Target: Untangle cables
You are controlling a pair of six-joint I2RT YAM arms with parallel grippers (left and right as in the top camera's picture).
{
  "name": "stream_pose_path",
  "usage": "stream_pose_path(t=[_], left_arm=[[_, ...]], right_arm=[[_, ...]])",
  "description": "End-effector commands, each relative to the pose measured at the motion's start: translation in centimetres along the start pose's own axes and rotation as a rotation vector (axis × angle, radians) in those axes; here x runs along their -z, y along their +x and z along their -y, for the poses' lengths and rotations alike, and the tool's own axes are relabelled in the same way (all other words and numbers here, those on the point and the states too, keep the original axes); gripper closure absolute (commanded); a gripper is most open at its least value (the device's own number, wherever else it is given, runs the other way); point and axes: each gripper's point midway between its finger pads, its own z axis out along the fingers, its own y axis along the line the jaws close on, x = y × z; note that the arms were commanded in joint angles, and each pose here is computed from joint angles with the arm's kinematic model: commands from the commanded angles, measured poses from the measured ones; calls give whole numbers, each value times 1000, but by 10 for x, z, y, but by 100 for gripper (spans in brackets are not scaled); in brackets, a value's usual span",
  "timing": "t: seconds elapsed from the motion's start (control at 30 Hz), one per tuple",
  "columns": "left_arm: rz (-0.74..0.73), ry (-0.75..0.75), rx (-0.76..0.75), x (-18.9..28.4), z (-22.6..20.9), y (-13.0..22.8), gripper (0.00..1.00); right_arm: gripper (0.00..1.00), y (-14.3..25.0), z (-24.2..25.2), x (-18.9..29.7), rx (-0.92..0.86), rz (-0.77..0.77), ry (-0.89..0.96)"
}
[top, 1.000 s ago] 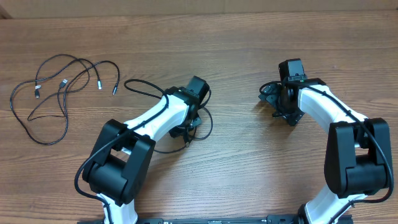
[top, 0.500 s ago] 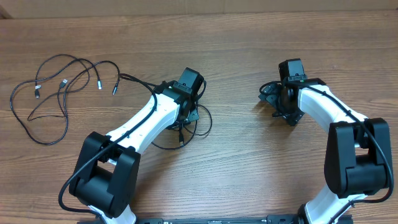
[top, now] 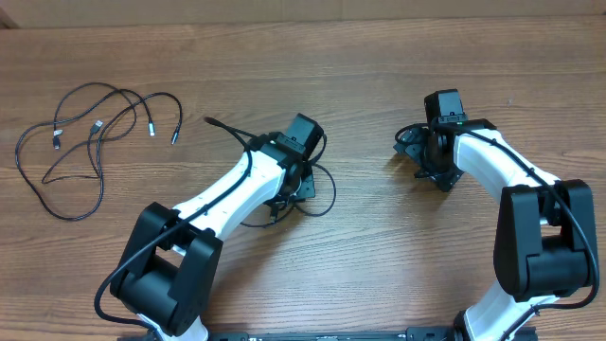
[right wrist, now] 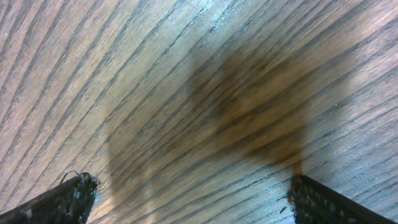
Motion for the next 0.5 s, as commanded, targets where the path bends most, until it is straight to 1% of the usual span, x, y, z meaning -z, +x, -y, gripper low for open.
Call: stream_pose_path(t=[0.0, 0.13, 0.2, 0.33, 0.47], left_arm=[[33, -27, -36, 3, -1, 0, 77], [43, -17, -40, 3, 2, -1, 69], [45, -15, -40, 3, 3, -2, 67], [47, -14, -39, 0, 4, -3, 64], [30, -23, -40, -10, 3, -2, 64]], right_arm=[[0, 9, 11, -12, 2, -33, 36], [0, 9, 11, -12, 2, -33, 36], [0, 9, 11, -12, 2, -33, 36], [0, 9, 11, -12, 2, -32, 36], [0, 9, 11, -12, 2, -33, 36]])
